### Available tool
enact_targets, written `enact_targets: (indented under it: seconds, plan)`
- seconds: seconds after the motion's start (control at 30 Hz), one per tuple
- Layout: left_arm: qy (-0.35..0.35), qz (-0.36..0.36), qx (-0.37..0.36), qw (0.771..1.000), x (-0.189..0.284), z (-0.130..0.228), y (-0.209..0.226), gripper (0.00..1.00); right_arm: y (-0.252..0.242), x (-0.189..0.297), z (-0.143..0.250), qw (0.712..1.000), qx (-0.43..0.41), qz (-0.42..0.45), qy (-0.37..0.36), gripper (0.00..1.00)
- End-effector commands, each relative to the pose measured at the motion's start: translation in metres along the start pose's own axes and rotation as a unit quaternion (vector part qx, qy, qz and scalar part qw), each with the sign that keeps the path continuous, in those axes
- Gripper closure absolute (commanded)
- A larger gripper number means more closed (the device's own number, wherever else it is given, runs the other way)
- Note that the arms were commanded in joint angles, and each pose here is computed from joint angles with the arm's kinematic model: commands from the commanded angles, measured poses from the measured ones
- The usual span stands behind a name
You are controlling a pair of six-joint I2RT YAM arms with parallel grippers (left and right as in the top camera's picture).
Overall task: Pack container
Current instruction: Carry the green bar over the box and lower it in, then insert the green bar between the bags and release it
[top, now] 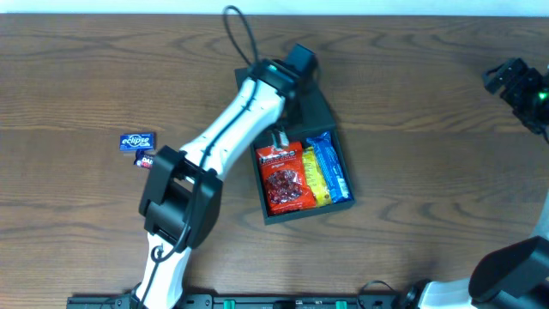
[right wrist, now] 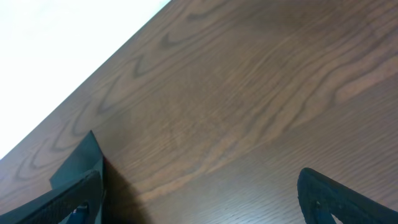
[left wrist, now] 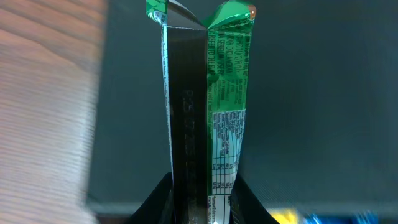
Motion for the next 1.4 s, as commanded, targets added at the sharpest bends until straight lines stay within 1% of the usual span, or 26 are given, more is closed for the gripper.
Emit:
enact_targets:
  seconds: [0.0, 0.1, 0.3, 0.43, 0.53, 0.67, 0.8, 0.93, 1.13, 1.23, 1.37]
  plan:
    - [0.003, 0.001, -0.026, 1.000, 0.007, 0.015, -0.009, 0.94, -0.002, 0.001, -0.007, 1.000, 0.020, 0.000, -0.009, 0.01]
    - [0.020, 0.001, -0.033, 0.999, 0.009, 0.027, -0.011, 0.94, -0.002, 0.002, -0.010, 1.000, 0.023, -0.001, -0.015, 0.01]
    - [0.097, 0.004, -0.031, 0.995, 0.014, 0.060, -0.009, 0.94, -0.001, 0.002, -0.013, 0.999, 0.026, -0.002, -0.022, 0.01]
    - [0.137, 0.029, -0.032, 0.990, 0.018, 0.081, -0.021, 0.94, -0.001, 0.002, -0.015, 0.999, 0.029, -0.003, -0.027, 0.01]
    - [0.137, 0.031, -0.049, 0.989, 0.020, 0.095, -0.031, 0.94, -0.001, 0.002, -0.017, 0.999, 0.040, -0.003, -0.031, 0.01]
    - [0.107, 0.019, -0.071, 0.992, 0.020, 0.105, -0.040, 0.94, 0.000, 0.002, -0.019, 0.998, 0.042, -0.004, -0.035, 0.01]
    - [0.085, 0.022, -0.092, 0.992, 0.019, 0.113, -0.051, 0.94, 0.000, 0.002, -0.019, 0.998, 0.046, -0.004, -0.034, 0.01]
    - [0.079, 0.011, -0.086, 0.993, 0.015, 0.114, -0.050, 0.94, 0.006, 0.002, -0.012, 0.996, 0.080, -0.024, -0.021, 0.01]
    - [0.078, 0.008, -0.084, 0.993, 0.005, 0.115, -0.048, 0.94, 0.006, 0.002, -0.010, 0.996, 0.081, -0.023, -0.017, 0.01]
    - [0.081, 0.002, -0.062, 0.995, 0.001, 0.117, -0.045, 0.94, 0.006, 0.002, -0.010, 0.996, 0.081, -0.023, -0.016, 0.01]
    - [0.083, 0.007, -0.056, 0.995, 0.000, 0.118, -0.047, 0.94, 0.006, 0.002, -0.010, 0.996, 0.081, -0.023, -0.016, 0.01]
Point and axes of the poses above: each gripper's point midway between its finger pads, its own x axis back along the fingers, its own y axis along the line the jaws close on, z = x × y, the point moved 1 cm from there along x, back along the fingers, and after that the axes turned 5 degrees about x, right-handed, at the moved point
